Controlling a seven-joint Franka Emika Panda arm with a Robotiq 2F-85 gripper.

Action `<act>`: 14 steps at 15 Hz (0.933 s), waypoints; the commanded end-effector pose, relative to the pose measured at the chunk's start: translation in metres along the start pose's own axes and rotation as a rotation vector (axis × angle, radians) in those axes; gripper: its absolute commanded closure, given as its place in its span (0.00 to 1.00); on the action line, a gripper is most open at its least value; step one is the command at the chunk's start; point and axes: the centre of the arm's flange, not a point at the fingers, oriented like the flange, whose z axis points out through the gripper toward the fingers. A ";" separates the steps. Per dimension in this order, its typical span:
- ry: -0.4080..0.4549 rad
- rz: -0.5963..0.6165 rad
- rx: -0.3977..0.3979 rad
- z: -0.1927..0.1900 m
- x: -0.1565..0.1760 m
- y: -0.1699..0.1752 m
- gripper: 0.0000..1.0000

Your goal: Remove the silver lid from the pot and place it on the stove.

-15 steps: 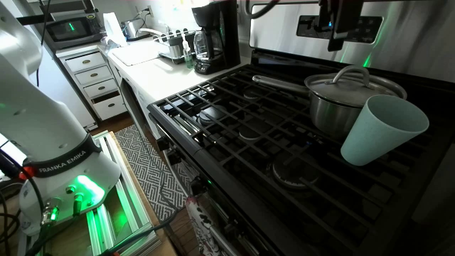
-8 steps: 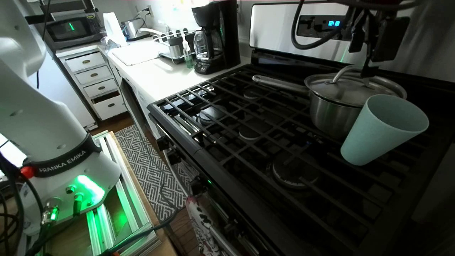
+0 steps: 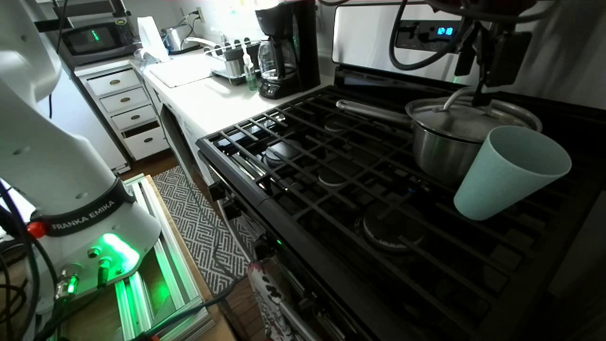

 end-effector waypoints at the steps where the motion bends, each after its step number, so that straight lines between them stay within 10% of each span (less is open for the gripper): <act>1: 0.009 -0.034 -0.077 0.014 0.010 -0.022 0.00; 14: 0.001 -0.088 -0.193 0.016 0.023 -0.045 0.93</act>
